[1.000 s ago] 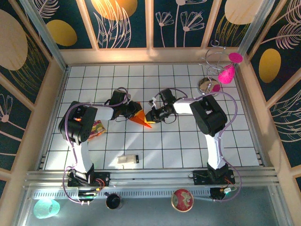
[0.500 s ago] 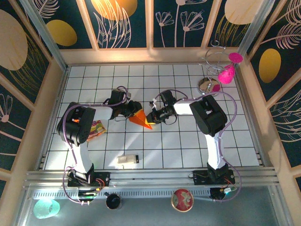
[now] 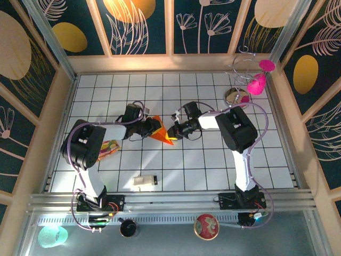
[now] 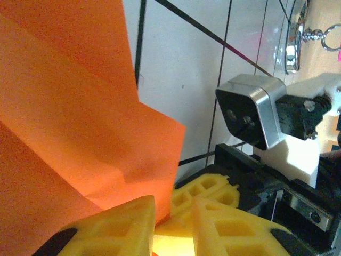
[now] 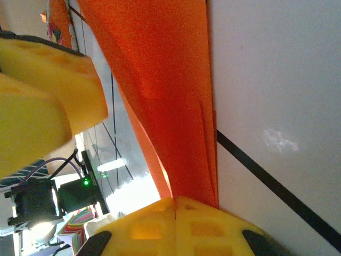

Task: Fold a paper plane with a square sheet of paper (pick it up from the middle)
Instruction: Fourth fold the wing at the center of the table.

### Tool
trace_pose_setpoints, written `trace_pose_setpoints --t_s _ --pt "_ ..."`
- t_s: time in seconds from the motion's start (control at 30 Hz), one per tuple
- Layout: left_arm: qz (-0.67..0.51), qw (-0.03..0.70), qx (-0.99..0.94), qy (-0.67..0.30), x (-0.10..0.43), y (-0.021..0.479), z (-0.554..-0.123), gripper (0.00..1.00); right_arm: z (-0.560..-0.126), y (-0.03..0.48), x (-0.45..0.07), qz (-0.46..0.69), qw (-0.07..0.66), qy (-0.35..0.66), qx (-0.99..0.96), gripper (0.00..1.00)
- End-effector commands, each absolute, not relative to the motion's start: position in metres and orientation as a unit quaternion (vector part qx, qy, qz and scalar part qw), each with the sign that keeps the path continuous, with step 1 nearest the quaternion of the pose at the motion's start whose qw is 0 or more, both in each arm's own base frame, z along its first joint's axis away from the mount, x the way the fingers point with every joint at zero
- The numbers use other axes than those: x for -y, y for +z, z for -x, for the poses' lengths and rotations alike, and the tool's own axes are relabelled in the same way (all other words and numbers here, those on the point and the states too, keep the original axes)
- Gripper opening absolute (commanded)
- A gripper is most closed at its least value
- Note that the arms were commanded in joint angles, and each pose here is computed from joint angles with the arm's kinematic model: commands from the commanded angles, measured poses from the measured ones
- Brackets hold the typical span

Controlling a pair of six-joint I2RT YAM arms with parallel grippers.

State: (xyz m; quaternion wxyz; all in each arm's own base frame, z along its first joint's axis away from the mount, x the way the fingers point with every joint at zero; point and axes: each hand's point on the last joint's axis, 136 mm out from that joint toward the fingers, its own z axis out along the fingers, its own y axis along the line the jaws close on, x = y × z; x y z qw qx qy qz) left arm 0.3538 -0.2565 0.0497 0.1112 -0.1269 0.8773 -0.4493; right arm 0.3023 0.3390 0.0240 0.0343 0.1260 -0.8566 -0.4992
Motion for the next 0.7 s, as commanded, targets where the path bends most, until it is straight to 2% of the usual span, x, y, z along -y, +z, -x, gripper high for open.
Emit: trace_pose_setpoints --t_s 0.0,0.5,0.67 --pt "0.120 0.114 -0.868 -0.467 0.264 0.055 -0.356 0.23 -0.300 0.013 -0.336 -0.115 0.050 -0.495 0.860 0.02" --pt "0.130 0.100 -0.874 -0.458 0.273 0.040 -0.365 0.20 -0.302 0.012 -0.336 -0.117 0.051 -0.491 0.862 0.03" --pt "0.145 0.095 -0.882 -0.438 0.268 0.029 -0.366 0.19 -0.303 0.016 -0.336 -0.121 0.047 -0.491 0.862 0.06"
